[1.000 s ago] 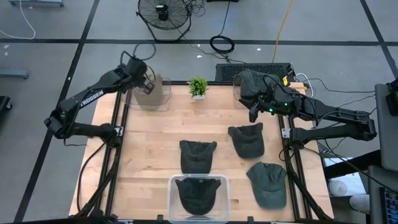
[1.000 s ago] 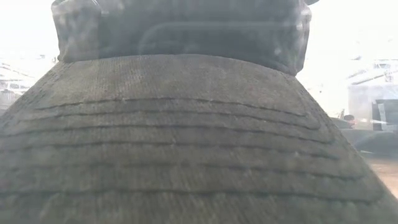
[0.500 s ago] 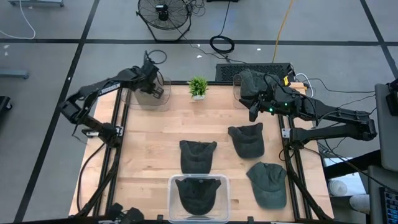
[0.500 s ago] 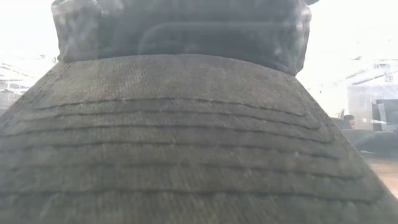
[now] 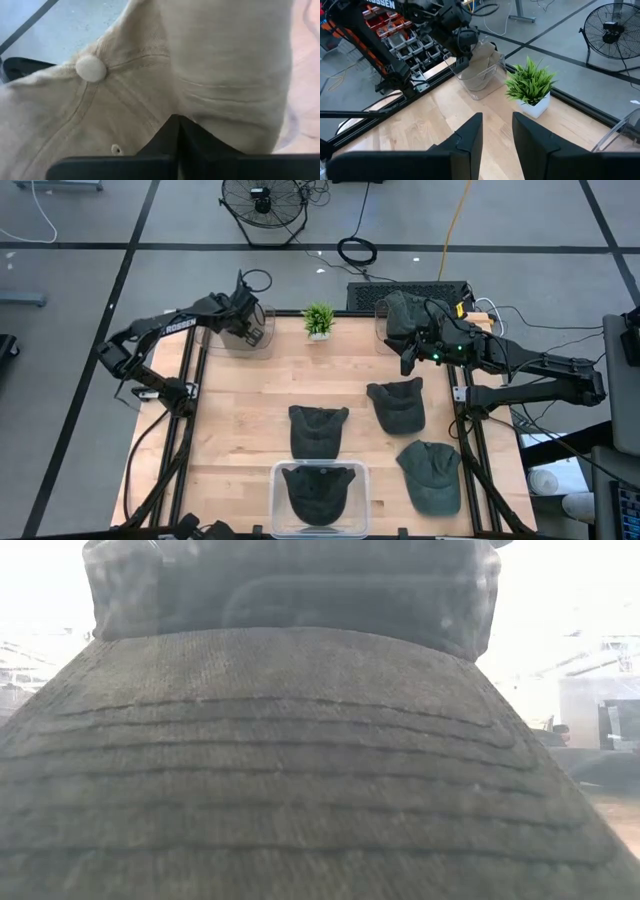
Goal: Pick & Place hat
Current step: Put the light brown cap into the left transparent bin, then adjust the left transparent bin
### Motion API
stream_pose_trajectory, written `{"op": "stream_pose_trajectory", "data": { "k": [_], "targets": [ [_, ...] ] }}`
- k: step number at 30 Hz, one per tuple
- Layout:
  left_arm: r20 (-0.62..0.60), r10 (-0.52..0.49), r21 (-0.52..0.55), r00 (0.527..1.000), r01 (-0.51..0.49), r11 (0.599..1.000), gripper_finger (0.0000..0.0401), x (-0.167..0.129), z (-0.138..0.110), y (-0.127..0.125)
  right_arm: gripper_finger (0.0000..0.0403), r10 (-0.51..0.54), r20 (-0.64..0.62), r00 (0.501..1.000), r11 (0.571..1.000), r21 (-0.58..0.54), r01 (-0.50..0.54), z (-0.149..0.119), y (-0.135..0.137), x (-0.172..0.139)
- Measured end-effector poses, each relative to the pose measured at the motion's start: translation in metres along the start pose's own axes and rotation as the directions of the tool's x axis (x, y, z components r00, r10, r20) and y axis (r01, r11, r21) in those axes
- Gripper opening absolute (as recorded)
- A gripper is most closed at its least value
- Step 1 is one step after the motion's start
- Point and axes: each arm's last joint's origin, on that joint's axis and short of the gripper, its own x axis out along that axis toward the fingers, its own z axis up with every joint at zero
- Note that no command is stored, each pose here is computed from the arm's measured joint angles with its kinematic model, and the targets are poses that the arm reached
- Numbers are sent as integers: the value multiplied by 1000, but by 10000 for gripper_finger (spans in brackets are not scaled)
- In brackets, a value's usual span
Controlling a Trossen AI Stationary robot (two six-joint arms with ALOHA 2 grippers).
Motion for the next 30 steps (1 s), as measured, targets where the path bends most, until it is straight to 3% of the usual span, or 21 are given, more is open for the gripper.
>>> {"op": "stream_pose_trajectory", "data": {
  "k": [4, 10, 19, 25, 27, 30],
  "targets": [
    [-43, -9, -10, 999, 9, 1000, 5, 5, -8, -1, 93, -1, 0, 1000, 1000, 0, 1, 0, 0, 0],
    [-44, -15, 4, 999, 15, 1000, 30, -1, -4, 0, 93, -2, 1, 1000, 1000, -15, 2, 0, 0, 0],
    [-6, 8, 4, 1000, -8, 1000, 37, -26, 16, 5, 93, -2, 1, 1000, 1000, -20, 2, 0, 0, 0],
    [-3, 6, 21, 1000, -6, 1000, 37, -58, 27, 11, 93, -1, 0, 1000, 1000, 13, 1, 0, 0, 0],
    [18, -29, -3, 999, 29, 1000, 37, -72, 27, 10, 93, -1, 0, 1000, 1000, 14, 1, 0, 0, 0],
    [46, -182, 11, 982, 182, 983, 37, -90, 21, -1, 93, -1, 1, 1000, 1000, 15, 1, 0, 0, 0]
  ]
}}
